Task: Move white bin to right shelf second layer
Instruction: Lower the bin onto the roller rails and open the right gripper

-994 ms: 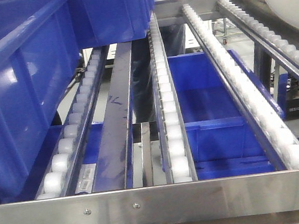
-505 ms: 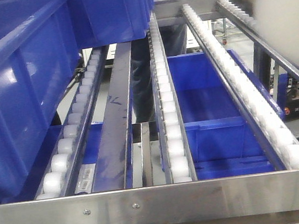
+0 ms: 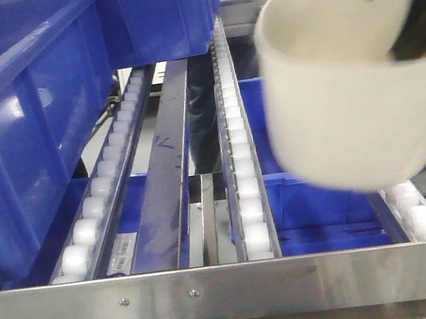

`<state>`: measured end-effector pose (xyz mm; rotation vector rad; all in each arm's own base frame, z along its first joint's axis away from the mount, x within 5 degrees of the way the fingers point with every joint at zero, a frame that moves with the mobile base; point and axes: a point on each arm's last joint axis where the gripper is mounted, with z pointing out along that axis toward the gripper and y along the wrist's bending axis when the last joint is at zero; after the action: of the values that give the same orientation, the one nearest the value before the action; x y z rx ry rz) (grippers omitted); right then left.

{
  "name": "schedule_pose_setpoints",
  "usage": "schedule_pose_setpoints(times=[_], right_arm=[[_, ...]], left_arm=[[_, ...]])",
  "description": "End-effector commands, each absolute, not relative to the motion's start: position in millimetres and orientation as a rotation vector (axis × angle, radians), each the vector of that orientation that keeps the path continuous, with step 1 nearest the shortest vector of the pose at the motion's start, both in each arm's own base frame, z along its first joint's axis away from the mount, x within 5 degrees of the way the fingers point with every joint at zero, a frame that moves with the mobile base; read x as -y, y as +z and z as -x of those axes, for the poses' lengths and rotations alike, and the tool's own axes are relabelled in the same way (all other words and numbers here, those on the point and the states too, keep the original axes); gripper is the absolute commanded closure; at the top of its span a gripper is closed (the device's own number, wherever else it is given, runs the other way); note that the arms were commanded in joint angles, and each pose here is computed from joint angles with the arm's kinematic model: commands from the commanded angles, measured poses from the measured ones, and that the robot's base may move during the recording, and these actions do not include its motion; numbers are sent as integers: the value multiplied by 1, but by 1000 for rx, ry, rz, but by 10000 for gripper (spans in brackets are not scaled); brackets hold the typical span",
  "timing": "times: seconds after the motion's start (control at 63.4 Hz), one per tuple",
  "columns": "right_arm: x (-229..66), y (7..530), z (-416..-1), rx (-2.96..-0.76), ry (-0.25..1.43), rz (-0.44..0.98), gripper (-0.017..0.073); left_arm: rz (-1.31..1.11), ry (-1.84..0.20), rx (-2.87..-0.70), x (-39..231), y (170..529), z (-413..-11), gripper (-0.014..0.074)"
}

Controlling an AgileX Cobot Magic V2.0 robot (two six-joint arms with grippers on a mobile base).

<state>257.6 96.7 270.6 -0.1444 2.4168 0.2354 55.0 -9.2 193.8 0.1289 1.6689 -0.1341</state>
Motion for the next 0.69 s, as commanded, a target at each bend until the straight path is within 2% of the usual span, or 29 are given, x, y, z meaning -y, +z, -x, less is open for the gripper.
schedule_pose_setpoints(times=[0.0,0.379,0.679], right_arm=[[-106,283,-274,-2306,282,146,510],[-113,242,-294,-2434,237,160,510],[-114,235,-296,-2461,228,162,508]], left_arm=[[-123,-149,-1593,10,193,-55,509],[-123,-149,-1593,10,193,-55,509],[-123,-149,-1593,10,193,-55,509]])
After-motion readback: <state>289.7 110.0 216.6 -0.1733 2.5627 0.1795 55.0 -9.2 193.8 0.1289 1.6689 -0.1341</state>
